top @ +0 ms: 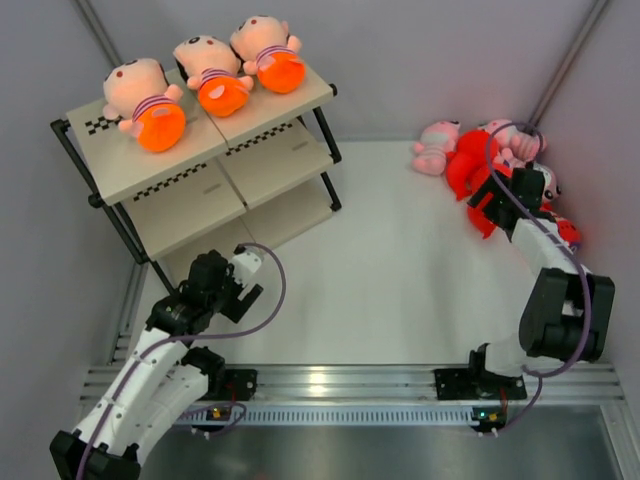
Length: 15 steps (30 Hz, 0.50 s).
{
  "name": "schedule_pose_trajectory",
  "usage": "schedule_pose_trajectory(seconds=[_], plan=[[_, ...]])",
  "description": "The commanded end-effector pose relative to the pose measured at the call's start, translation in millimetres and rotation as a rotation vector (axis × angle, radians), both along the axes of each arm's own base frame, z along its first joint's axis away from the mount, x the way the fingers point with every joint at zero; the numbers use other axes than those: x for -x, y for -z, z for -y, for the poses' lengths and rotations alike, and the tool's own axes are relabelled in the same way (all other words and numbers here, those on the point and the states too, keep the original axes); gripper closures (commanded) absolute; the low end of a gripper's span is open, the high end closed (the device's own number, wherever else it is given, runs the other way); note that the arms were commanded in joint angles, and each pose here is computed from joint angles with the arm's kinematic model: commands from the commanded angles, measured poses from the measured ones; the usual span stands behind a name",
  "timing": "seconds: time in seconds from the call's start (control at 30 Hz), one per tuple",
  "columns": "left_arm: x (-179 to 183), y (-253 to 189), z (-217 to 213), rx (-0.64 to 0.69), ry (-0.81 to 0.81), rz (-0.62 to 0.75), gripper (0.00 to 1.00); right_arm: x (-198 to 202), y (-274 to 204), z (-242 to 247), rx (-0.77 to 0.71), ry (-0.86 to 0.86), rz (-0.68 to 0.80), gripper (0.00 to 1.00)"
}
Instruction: Place and organize the stuffed toys onto the shelf
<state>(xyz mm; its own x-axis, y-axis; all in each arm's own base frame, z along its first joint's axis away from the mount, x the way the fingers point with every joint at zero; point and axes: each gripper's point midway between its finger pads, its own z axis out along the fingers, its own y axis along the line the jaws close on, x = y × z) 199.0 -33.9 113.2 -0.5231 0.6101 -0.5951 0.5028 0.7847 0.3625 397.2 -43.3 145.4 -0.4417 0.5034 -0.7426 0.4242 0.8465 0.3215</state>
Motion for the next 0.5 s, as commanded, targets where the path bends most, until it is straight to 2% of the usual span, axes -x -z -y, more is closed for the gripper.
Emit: schedule_pose_trajectory(seconds=[0.0, 0.03, 0.27, 0.33, 0.47], plan=[[-12.1, -23.4, 4.3, 0.032, 0.002, 0.086, 0.02, -26.9, 4.3, 19.1, -0.091, 0.007, 0.009, 0.07], [-12.0, -25.0, 5.1, 0.037, 0.006, 0.092, 0.02, -32.4, 12.6, 21.3, -0.096, -0.011, 0.001, 0.10], [-13.8, -24.8, 5.0, 0.027, 0.007, 0.082, 0.02, -39.7, 43.6, 30.7, -0.116, 0.019, -0.024, 0.11], [-13.7, -25.0, 5.0, 0.026, 0.007, 0.079, 0.02, -41.5, 54.2, 32.7, -0.146, 0.021, -0.034, 0.14], [-13.9, -24.7, 6.6, 0.029, 0.012, 0.070, 0.02, -42.7, 72.4, 28.4, -0.179, -0.007, -0.054, 0.36]])
